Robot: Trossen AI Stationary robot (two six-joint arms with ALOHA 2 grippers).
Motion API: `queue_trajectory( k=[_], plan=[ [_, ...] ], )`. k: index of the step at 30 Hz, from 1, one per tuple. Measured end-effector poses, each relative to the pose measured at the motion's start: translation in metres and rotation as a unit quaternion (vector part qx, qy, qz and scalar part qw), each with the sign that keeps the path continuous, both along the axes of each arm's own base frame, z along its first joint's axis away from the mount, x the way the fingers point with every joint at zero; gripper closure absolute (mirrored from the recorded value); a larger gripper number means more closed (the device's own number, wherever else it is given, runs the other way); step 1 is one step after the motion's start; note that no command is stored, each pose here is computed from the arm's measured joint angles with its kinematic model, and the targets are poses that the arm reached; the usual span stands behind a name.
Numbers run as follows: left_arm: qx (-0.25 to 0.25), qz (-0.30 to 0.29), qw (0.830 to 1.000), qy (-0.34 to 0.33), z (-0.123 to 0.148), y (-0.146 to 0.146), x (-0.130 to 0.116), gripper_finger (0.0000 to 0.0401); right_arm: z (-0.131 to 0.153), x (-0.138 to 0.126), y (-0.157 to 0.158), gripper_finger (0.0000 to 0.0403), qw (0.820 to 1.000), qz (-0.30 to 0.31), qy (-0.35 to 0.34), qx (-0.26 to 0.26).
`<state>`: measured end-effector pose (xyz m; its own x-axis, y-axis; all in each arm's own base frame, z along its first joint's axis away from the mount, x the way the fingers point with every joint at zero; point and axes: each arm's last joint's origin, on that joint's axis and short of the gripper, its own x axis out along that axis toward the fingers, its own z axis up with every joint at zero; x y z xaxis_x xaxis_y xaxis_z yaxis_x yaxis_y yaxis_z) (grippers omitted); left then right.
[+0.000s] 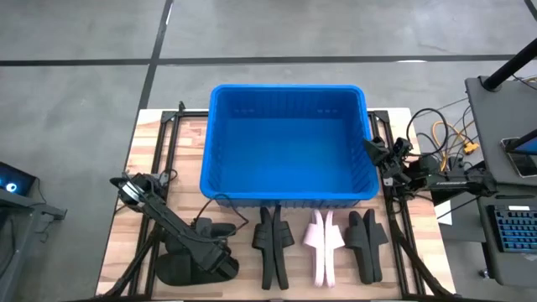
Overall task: Pick and place slides into bin
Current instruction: Put the black slide into the blue bin
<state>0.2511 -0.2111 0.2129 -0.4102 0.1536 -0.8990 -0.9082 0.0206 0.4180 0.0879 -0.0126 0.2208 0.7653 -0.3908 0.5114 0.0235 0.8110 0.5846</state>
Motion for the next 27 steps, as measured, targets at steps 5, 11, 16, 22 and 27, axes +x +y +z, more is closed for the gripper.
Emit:
queue_trajectory(
  k=[5,11,16,22,27],
  plan=[
    [0.015,0.037,0.999,-0.003,-0.0014,-0.0002,0.0,0.0225,0.0,0.0,0.0,0.0394,1.0,0.0,0.0,0.0],
    [0.018,0.047,0.999,-0.004,-0.0012,-0.0004,0.0001,0.0225,0.0001,0.0,0.0,0.0394,1.0,0.0,0.0,0.0],
    [0.012,0.047,0.999,-0.009,0.0026,-0.0019,0.0014,0.0225,0.0001,-0.0001,0.0,0.0394,1.0,0.0,-0.001,0.0],
    [-0.008,0.053,0.998,-0.012,0.0081,-0.0049,0.0033,0.0225,0.0001,-0.0001,0.0,0.0394,1.0,0.0,-0.001,0.0],
    [-0.01,0.058,0.998,0.008,0.0019,-0.0041,-0.0008,0.0225,0.0001,-0.0001,0.0,0.0394,1.0,0.0,-0.001,0.0]
  ],
)
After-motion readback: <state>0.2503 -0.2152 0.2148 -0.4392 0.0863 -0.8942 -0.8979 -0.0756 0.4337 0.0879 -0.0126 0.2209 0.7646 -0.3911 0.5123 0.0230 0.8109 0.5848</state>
